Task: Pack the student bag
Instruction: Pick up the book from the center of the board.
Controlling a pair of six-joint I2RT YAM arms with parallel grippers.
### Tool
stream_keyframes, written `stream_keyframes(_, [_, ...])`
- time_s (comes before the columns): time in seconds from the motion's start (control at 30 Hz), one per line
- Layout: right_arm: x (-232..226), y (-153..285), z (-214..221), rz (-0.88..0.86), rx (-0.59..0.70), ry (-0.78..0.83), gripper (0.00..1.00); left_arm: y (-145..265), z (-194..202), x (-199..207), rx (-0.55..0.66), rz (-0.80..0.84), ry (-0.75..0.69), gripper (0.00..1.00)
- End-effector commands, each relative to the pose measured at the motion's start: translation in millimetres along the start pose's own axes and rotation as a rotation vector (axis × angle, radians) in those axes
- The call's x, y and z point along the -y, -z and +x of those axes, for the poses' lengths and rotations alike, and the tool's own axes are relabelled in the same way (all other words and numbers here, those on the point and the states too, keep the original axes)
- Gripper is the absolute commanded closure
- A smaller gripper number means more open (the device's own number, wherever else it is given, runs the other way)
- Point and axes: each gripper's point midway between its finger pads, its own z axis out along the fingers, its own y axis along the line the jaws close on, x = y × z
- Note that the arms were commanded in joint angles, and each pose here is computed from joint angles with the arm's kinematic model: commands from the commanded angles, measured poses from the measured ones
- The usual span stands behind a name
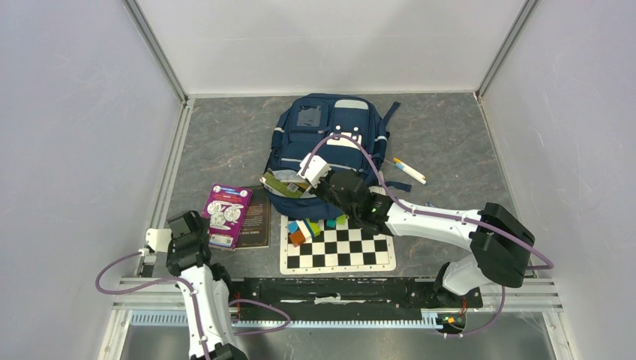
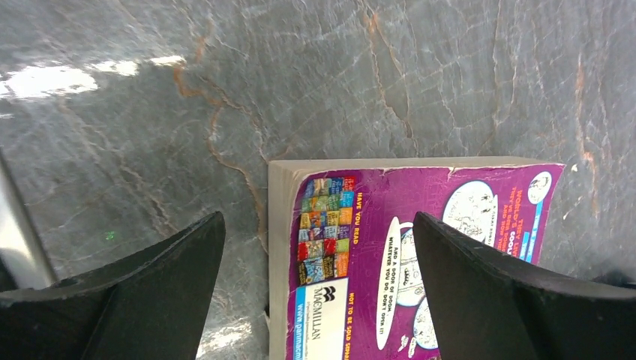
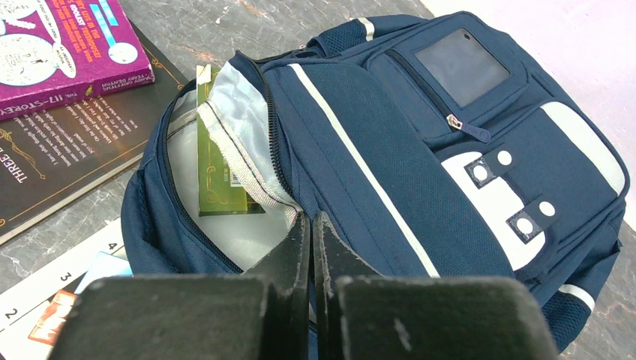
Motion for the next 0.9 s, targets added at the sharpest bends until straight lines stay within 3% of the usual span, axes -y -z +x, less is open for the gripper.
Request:
stream_keyframes(0.0, [15,-2,-36,0.048,0.085,-0.035,1.00,-11,6,21,-0.035,0.079,-0.003,0.00])
stream_keyframes(0.13, [15,-1,-34,0.048,0.082,-0.034,1.00,-23,29,26,-0.126,0.112,0.020,0.03])
stream_keyframes(0.23, [16,0,-34,0.050,0.083,-0.030,1.00,-26,34,30,-0.146,0.131,0.031,0.17])
stream_keyframes(0.37, [18,2,-32,0.060,0.084,-0.025,1.00,-22,24,33,-0.106,0.146,0.027,0.62])
stream_keyframes(0.47, [18,4,-30,0.060,0.081,-0.024,1.00,-16,12,37,-0.052,0.171,0.024,0.83])
stream_keyframes(0.57, [19,6,-28,0.062,0.080,-0.023,1.00,-8,1,44,-0.013,0.205,0.011,0.98])
stream_keyframes(0.87, [19,24,-12,0.053,0.045,-0.039,1.00,48,-46,110,0.086,0.449,-0.071,0.98])
